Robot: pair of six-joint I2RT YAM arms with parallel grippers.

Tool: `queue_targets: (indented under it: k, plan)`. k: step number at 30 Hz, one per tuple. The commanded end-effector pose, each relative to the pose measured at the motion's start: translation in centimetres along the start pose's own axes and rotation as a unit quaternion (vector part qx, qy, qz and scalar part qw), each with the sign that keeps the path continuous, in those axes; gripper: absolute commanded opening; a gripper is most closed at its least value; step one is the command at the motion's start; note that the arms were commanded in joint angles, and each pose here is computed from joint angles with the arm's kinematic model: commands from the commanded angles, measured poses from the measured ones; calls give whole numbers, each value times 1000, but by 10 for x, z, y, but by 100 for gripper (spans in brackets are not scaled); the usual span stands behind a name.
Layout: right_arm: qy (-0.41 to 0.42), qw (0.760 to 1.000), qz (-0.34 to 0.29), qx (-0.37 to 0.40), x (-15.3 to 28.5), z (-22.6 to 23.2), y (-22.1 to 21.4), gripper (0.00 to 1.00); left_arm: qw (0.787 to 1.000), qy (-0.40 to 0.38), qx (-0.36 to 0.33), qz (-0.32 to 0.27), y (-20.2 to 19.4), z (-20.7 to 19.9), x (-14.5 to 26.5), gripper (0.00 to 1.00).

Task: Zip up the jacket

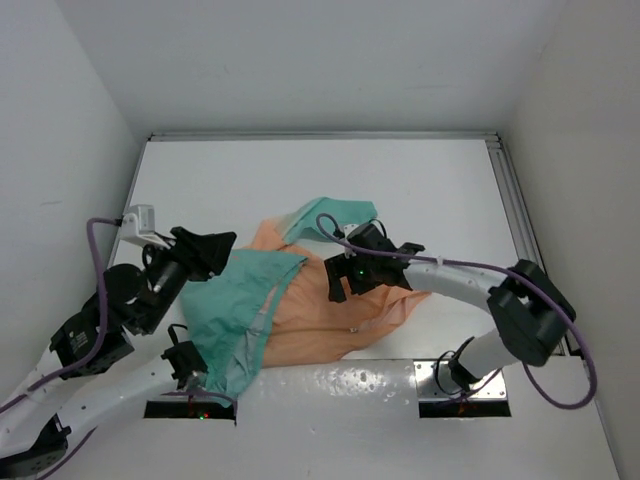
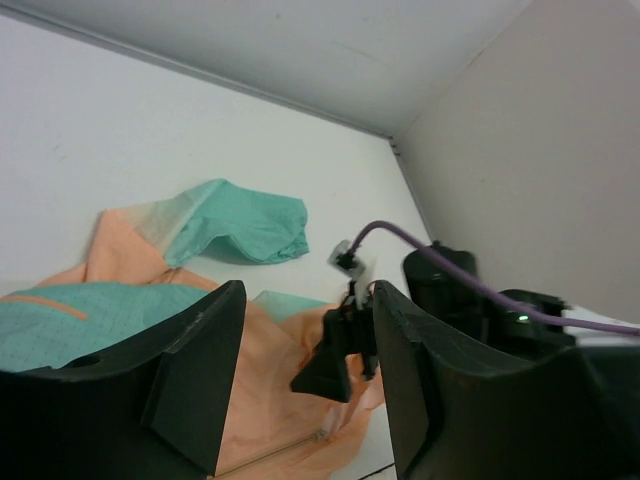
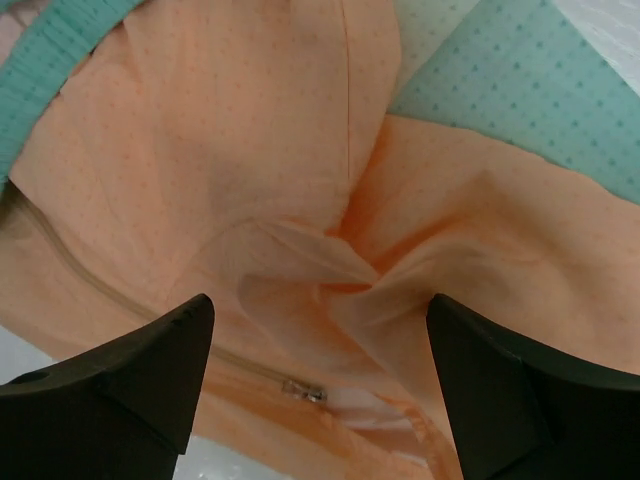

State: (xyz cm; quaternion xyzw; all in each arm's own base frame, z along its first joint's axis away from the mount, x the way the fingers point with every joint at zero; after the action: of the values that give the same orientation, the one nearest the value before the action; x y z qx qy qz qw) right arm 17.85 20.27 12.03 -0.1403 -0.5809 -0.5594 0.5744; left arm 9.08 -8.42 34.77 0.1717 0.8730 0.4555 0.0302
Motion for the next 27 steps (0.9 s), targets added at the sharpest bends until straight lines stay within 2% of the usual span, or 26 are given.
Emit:
queue_targets:
  k: [1, 4, 6, 7, 8, 9, 12, 14, 18, 20, 22, 24, 25, 26, 27]
  plan:
    - [48, 997, -63, 12, -16, 13, 24, 85, 998, -39, 38, -36, 21, -9, 14, 52]
    - [54, 997, -56, 1, -35, 13, 25, 78, 998, -50, 31, -11, 13, -9, 13, 54]
    - [48, 997, -57, -3, -47, 11, 27, 47, 998, -58, 17, 9, 8, -12, 10, 54]
    - [32, 998, -62, -9, -51, 9, 30, 29, 997, -66, 13, 21, 6, -13, 9, 54]
    - [23, 998, -66, -10, -55, 10, 37, 6, 998, -64, 7, 29, 3, -14, 6, 54]
    - [-13, 996, -84, -12, -55, 6, 45, 0, 997, -69, 6, 34, 1, -15, 5, 54]
    - [-72, 985, -152, -28, -39, 3, 91, 0, 996, -77, -6, 37, -2, -15, 3, 54]
    - [-156, 967, -190, -68, -16, -17, 119, 0, 997, -75, -9, 35, -3, -14, 2, 55]
    - [-246, 910, -298, -152, 51, -51, 178, 0, 997, -57, -29, 35, -4, -10, 1, 57]
    - [-288, 884, -324, -172, 83, -68, 190, 0, 998, -49, -36, 33, -4, -8, 1, 58]
    - [-329, 869, -326, -173, 99, -77, 191, 0, 998, -45, -39, 29, -2, -6, 2, 58]
    - [-346, 872, -303, -165, 106, -79, 179, 0, 998, -40, -41, 24, -2, -4, 3, 59]
    - [-322, 883, -301, -160, 102, -76, 174, 0, 998, -38, -42, 24, -4, -3, 2, 59]
    - [-314, 895, -276, -155, 86, -80, 154, 3, 998, -41, -41, 24, -4, -3, 1, 59]
    - [-301, 898, -280, -158, 86, -78, 146, 7, 998, -43, -40, 25, -5, -3, 1, 59]
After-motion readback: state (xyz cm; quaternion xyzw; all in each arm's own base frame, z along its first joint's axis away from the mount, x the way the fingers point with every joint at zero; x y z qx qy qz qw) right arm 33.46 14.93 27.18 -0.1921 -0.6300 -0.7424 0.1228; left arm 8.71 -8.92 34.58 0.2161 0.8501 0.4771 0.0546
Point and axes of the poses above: each gripper's point midway between its finger pads, its own x axis back along the fingers, its own z axis along the line the jaws close on, y = z × x, the point moved 10 cm from there along x, back along the fingers, and after that the axes turned 2 degrees about x, right-handed, at the moved point
